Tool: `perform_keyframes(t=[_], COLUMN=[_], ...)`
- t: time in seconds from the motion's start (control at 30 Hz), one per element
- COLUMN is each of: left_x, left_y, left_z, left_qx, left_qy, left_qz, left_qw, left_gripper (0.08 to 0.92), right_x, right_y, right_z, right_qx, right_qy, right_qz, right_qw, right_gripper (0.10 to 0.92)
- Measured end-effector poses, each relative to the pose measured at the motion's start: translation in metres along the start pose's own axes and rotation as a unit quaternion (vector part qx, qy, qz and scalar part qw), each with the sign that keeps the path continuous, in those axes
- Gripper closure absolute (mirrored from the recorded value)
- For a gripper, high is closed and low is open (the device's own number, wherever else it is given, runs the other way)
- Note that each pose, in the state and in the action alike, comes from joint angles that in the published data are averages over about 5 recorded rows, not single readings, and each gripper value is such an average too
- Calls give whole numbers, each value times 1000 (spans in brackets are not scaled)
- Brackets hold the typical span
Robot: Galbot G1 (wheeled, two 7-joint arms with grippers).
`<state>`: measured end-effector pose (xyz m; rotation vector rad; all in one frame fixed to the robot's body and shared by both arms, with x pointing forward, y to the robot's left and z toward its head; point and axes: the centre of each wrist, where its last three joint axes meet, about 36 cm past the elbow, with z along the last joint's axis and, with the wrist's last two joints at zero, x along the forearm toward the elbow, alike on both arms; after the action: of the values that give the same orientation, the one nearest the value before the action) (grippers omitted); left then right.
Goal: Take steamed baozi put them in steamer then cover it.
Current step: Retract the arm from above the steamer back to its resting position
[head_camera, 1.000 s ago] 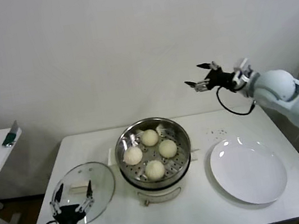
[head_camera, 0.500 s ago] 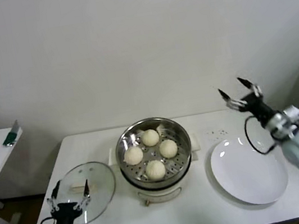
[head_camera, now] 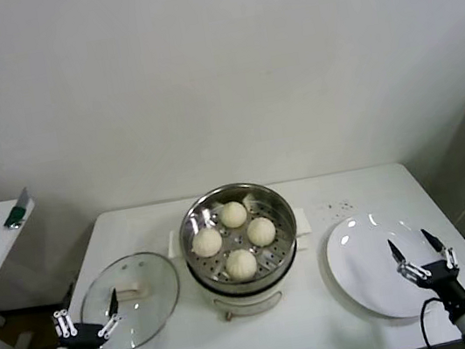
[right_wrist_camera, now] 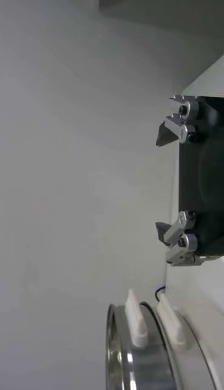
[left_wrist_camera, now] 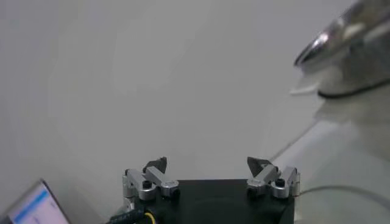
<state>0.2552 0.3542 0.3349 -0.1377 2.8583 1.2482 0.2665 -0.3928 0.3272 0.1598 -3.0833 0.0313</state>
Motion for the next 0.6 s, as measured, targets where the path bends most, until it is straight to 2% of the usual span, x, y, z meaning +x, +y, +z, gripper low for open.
perform_keyframes(t=[0.13,0.27,0.6], left_x=[0,1,-1], left_y=[-4,-14,-47], left_z=[14,28,59], left_qx=[-88,-167,-300], left_qy=[-1,3,17], left_qz=[-11,-14,5], left_qw=[996,986,954], left_gripper=[177,177,177], right_x=[16,28,46], right_y=[11,22,37], right_z=[15,27,43], right_qx=[-7,-14,-25], right_qy=[0,0,0], right_qz=[9,15,23], right_qw=[1000,1000,999], right_gripper=[200,200,200])
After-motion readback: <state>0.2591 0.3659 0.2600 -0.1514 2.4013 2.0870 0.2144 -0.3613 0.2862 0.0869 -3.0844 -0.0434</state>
